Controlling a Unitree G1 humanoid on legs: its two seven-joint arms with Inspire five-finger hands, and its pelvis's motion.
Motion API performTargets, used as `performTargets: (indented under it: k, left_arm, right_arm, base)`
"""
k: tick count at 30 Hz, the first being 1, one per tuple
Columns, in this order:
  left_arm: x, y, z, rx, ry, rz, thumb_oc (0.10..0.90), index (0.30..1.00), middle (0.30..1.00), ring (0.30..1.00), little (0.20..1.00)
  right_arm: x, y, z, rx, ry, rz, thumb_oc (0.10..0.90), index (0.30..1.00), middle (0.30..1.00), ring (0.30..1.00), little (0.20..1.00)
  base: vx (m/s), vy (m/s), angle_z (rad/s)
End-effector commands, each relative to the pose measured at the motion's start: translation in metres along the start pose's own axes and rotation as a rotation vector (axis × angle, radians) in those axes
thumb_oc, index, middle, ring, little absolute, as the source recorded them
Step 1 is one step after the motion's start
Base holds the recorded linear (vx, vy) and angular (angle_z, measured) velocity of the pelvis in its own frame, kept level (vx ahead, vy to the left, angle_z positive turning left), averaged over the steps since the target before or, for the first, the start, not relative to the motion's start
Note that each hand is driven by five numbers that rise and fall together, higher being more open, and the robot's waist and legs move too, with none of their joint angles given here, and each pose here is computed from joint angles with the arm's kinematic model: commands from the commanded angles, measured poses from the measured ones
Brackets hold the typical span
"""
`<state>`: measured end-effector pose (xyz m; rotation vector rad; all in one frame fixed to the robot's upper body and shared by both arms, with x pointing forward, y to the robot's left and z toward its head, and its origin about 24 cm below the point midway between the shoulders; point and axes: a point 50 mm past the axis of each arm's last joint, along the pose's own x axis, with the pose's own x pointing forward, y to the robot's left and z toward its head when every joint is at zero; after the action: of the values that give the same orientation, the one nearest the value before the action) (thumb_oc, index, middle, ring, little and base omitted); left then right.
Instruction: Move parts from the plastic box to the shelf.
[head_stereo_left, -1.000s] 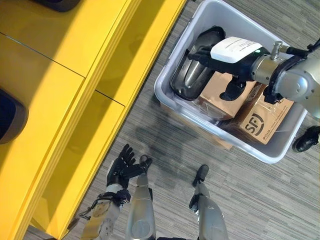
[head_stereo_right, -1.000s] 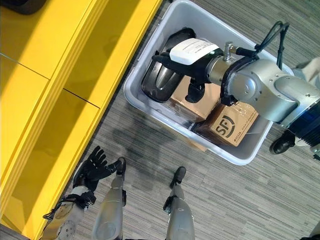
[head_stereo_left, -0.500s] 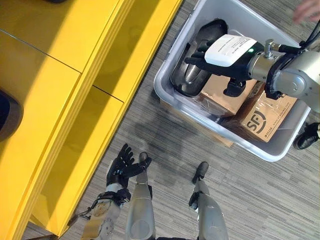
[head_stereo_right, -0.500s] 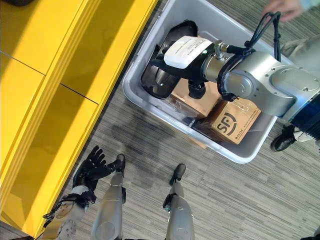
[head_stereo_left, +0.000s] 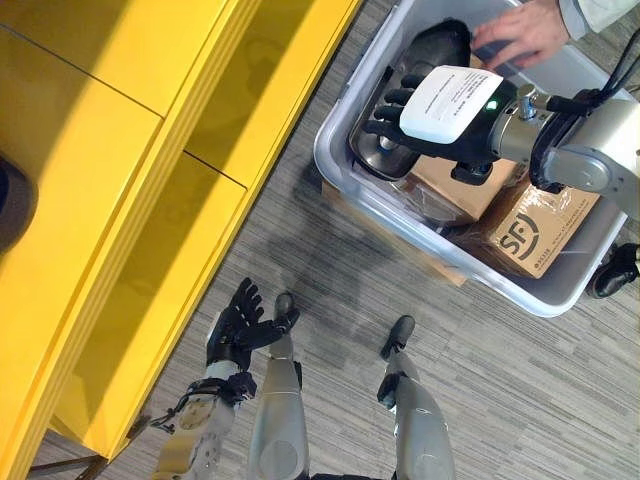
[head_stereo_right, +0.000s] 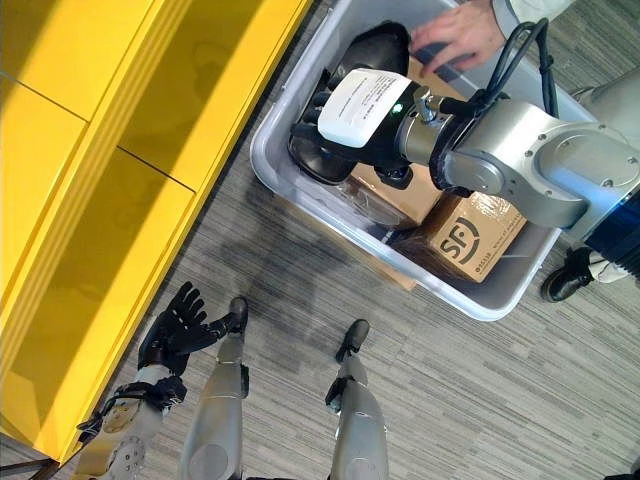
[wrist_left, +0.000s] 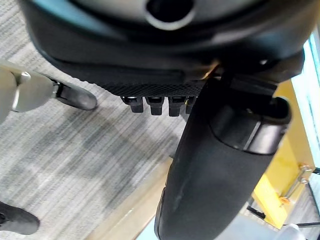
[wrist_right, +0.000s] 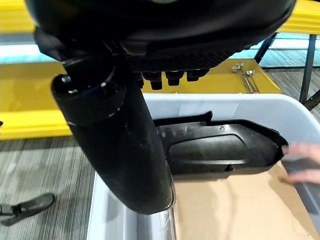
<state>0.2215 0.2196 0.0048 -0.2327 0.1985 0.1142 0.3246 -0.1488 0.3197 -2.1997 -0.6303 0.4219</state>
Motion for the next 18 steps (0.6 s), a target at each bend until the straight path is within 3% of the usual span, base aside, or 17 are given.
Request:
performTargets:
  k: [1,18]
  left_arm:
    - [-0.015,0.009,0.028,0.04,-0.134,-0.02,0.9,1.0,1.0,1.0,1.0]
    - [-0.014,0.011,0.032,0.04,-0.154,-0.001,0.9,1.0,1.0,1.0,1.0]
  right_arm:
    - [-0.025,-0.046,-0.029,-0.129,0.116,-0.134,0.9,1.0,1.0,1.0,1.0]
    - [-0.024,-0.03,-0.051,-0.177,0.222,-0.081,0.9,1.0,1.0,1.0,1.0]
  base:
    - [0.0,0.0,0.0]
    - [0.0,0.0,0.0]
